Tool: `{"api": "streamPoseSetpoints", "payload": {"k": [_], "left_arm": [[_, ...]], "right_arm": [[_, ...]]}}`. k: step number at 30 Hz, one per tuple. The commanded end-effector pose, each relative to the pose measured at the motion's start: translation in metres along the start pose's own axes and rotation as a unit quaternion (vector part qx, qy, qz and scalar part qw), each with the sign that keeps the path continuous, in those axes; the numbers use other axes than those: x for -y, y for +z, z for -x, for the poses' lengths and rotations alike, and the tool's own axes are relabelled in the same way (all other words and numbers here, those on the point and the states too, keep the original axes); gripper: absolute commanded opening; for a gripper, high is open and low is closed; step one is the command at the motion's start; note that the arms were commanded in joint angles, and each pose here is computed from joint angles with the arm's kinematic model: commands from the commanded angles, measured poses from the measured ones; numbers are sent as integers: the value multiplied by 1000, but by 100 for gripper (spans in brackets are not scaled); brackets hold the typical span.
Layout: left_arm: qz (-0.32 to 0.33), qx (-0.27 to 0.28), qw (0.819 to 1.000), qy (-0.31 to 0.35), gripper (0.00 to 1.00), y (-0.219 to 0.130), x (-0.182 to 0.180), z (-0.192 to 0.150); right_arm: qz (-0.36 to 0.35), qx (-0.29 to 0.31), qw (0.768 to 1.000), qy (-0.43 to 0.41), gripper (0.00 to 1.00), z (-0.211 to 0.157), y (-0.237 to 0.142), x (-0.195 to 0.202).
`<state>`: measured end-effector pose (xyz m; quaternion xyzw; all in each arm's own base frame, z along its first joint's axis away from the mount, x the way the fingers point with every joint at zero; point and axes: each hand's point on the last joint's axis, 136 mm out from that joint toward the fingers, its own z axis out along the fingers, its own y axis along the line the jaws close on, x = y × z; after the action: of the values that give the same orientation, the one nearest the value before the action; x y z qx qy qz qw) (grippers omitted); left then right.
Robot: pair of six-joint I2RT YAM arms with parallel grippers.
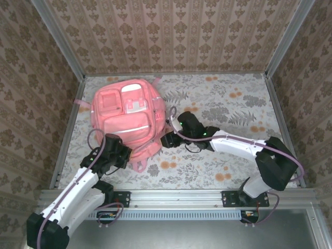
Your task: Pack the student bag
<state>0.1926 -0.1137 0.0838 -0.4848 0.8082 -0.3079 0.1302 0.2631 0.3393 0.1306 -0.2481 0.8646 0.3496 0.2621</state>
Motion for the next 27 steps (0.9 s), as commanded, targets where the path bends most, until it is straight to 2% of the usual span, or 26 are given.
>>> {"api": "streamPoseSetpoints", "payload": {"k": [1,11,22,27], "left_arm": [[-35,17,999,6,0,-9,22,6],[-34,13,999,-3,0,-7,19,6],[-35,12,999,-4,0,-8,19,5],[-37,13,999,-9,0,-8,19,5]], "right_arm": [[-14,-20,998,-54,43,-1,15,-1],[10,-47,995,-85,42,-4,55,-18],[-5,-66,994,-86,42,-16,71,-5],[-10,-66,994,-85,32,-18,73,-1]]}}
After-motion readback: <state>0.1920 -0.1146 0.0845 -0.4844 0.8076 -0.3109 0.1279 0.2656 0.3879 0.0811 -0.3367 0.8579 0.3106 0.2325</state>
